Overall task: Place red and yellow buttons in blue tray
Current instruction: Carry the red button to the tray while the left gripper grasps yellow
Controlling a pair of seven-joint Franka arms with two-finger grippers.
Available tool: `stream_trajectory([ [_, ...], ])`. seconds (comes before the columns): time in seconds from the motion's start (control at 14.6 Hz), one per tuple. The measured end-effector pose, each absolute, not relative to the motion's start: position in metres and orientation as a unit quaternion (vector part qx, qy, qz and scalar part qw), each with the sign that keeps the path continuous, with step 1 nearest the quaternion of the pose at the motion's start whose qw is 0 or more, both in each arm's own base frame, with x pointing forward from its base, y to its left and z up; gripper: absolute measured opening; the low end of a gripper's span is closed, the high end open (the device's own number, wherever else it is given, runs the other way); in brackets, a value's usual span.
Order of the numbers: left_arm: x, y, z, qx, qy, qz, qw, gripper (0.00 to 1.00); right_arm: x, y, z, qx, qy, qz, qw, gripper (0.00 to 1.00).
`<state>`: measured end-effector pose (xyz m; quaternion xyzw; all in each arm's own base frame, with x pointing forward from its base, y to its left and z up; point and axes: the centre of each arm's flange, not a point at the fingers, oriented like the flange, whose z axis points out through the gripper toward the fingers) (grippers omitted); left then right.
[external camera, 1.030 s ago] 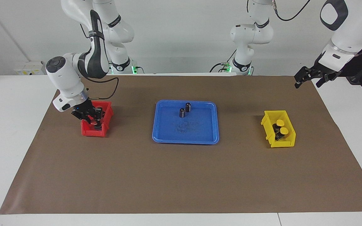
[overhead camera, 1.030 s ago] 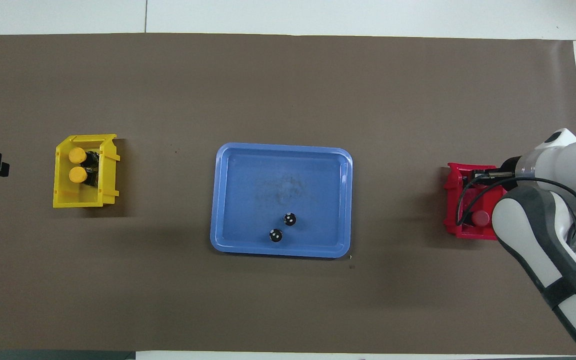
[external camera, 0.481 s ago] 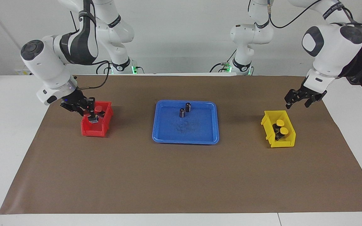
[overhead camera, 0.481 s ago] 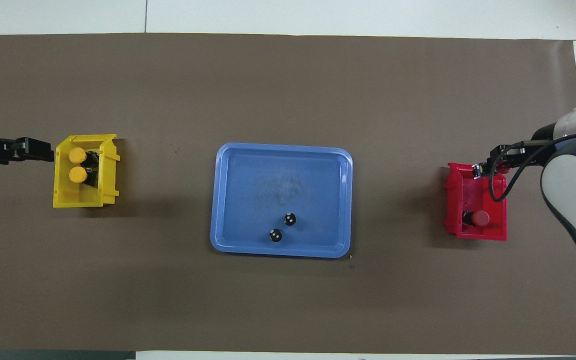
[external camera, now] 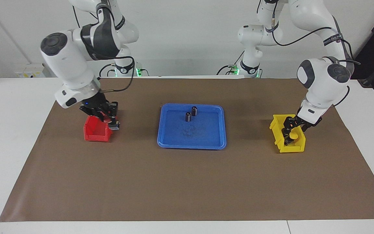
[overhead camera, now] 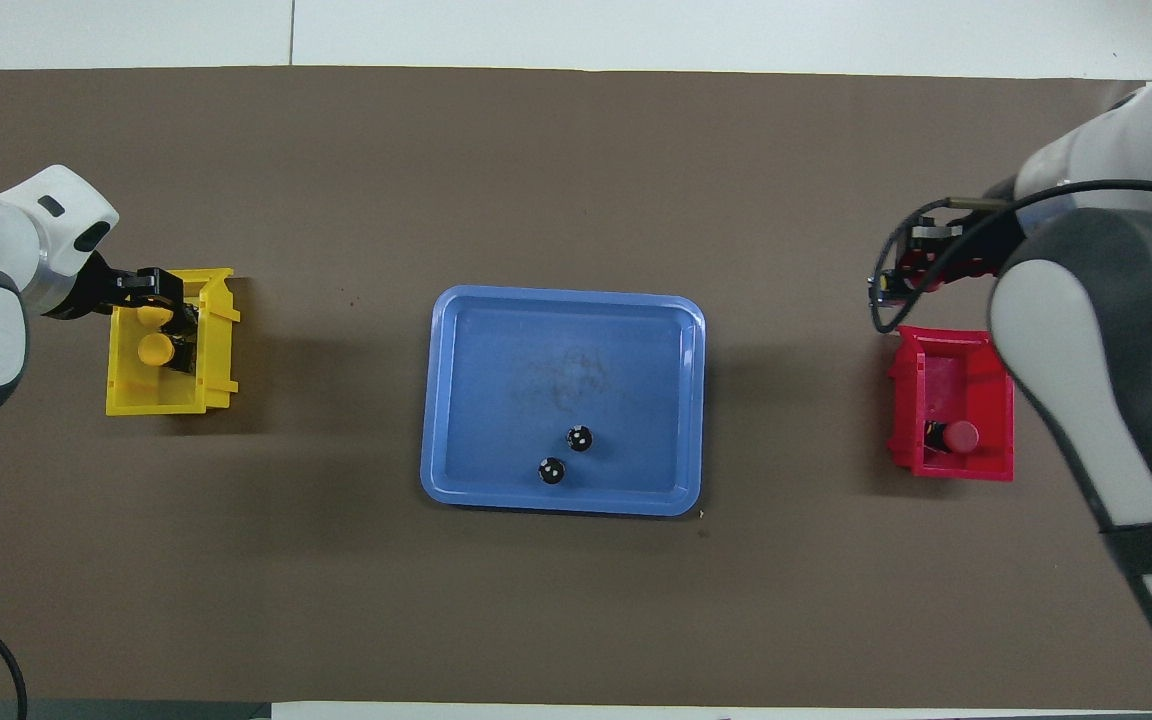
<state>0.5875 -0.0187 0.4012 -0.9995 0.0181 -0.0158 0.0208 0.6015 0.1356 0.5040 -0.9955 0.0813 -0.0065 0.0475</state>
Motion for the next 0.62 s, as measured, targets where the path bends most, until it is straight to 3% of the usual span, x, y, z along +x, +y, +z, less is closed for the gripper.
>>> stream_trajectory([
  [0.21,0.587,-0.017,0.398,-0.999,0.017,-0.017,0.021,0.71,0.594,0.233,0.473,-0.992,0.117,-0.015,0.054,0.41],
  [0.62,0.581,-0.015,0.376,-0.999,0.016,-0.021,0.021,0.71,0.567,0.334,0.416,-0.988,0.15,-0.012,0.019,0.41],
])
